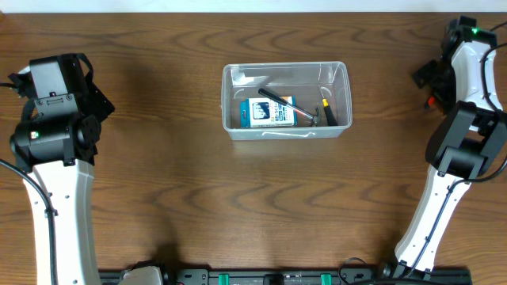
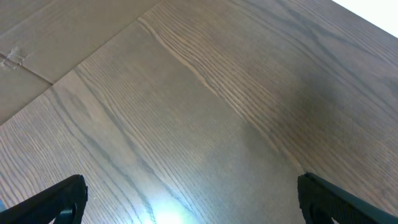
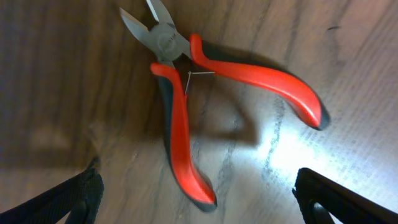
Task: Pack container
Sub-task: 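Lower the right gripper onto the red-handled pliers and close on them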
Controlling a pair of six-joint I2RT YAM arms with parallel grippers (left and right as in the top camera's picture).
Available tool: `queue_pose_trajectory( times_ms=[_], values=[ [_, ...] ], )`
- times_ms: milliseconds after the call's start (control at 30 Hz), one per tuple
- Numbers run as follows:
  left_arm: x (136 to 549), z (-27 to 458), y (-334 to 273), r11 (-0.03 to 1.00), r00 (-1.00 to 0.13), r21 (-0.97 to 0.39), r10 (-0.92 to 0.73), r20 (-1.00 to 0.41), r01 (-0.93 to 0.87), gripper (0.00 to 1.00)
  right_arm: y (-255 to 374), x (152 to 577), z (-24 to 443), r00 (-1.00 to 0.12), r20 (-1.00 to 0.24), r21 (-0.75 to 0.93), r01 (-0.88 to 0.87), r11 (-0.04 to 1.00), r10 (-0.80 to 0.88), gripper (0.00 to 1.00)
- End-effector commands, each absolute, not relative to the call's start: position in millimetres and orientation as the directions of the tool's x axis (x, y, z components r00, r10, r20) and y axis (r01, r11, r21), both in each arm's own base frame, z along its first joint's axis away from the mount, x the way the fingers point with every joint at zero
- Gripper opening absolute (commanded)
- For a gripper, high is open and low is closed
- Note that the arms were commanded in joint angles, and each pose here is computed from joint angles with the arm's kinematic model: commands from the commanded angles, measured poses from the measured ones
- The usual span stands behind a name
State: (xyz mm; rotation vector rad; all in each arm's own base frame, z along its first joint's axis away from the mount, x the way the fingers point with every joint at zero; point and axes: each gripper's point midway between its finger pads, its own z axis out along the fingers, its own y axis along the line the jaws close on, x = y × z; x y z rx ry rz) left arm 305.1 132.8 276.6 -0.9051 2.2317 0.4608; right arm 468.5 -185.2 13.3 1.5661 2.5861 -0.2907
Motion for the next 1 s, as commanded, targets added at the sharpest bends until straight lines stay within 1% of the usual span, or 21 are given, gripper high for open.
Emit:
queue_pose_trajectory(
  times_ms=[0,167,333,467,967],
  values=[
    [304,280,137,0.679,-0.513,0.070,-0.479,-0.712,-0.731,0.98,-191,464,6,-0.446,-0.189,-0.124,0.895,0.429,0.875,0.99],
    [304,280,137,0.679,-0.514,0.071,-0.479,-0.712,-0.731,0.98,-193,465,6,-0.441,-0.195,-0.117,0.897,0.426,0.876,0.95],
    [304,280,137,0.679,-0.514,0.071,-0.479,-0.712,-0.731,0.98,-193,470,6,-0.421,-0.196,-0.087,0.907,0.412,0.886,0.93],
    [304,280,137,0.679,-0.513,0.070,-0.479,-0.712,-0.731,0.98,-192,470,3,-0.407,-0.177,-0.066,0.913,0.401,0.896,0.94],
    [304,280,137,0.679,-0.514,0.071,-0.479,-0.712,-0.731,0.98,-210,460,-2,-0.382,-0.171,-0.075,0.924,0.374,0.908,0.93]
  ],
)
